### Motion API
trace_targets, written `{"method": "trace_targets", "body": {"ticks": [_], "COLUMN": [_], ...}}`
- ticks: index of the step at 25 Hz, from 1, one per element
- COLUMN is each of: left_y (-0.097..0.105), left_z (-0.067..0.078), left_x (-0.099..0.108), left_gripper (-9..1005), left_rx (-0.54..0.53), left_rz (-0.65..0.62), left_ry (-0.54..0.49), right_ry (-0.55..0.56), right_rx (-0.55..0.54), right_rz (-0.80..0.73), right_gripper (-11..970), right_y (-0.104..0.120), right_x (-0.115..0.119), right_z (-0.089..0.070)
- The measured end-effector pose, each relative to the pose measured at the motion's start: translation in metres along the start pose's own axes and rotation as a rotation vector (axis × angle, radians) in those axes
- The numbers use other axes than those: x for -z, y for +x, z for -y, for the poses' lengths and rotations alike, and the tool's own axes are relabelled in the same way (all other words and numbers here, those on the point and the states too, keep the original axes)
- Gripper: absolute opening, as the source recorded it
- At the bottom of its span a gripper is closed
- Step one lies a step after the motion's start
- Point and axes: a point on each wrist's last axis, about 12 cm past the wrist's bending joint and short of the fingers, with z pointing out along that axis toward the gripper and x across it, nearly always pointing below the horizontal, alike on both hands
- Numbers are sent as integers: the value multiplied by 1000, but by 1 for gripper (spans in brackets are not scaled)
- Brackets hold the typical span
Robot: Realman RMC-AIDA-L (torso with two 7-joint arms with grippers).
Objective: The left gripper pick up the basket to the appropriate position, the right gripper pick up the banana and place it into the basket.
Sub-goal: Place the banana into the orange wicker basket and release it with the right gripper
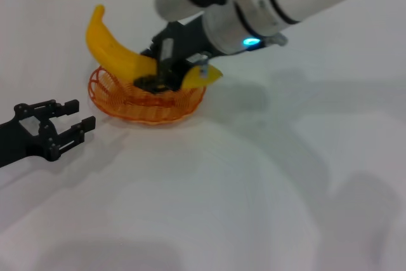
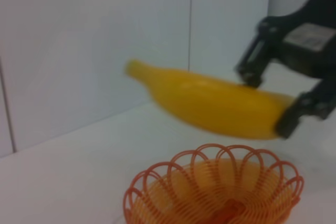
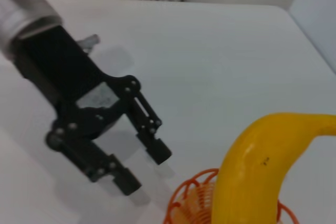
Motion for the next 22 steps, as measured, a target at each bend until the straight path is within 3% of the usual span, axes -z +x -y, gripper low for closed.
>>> {"method": "trace_targets", "body": {"ticks": [6,22], "left_y": [-3,-2], "left_z": [0,1], "left_x": [-5,-9], "left_gripper": [467,468], "left_rx": [-1,-6], "left_rz": [1,-15], "left_ry": [13,34], "right_ry": [75,80], "right_rx": [5,9], "right_rz": [-22,-33], "right_gripper": [479,480], "right_y": [1,9], "right_x": [-22,-33], "right_z": [5,1]}}
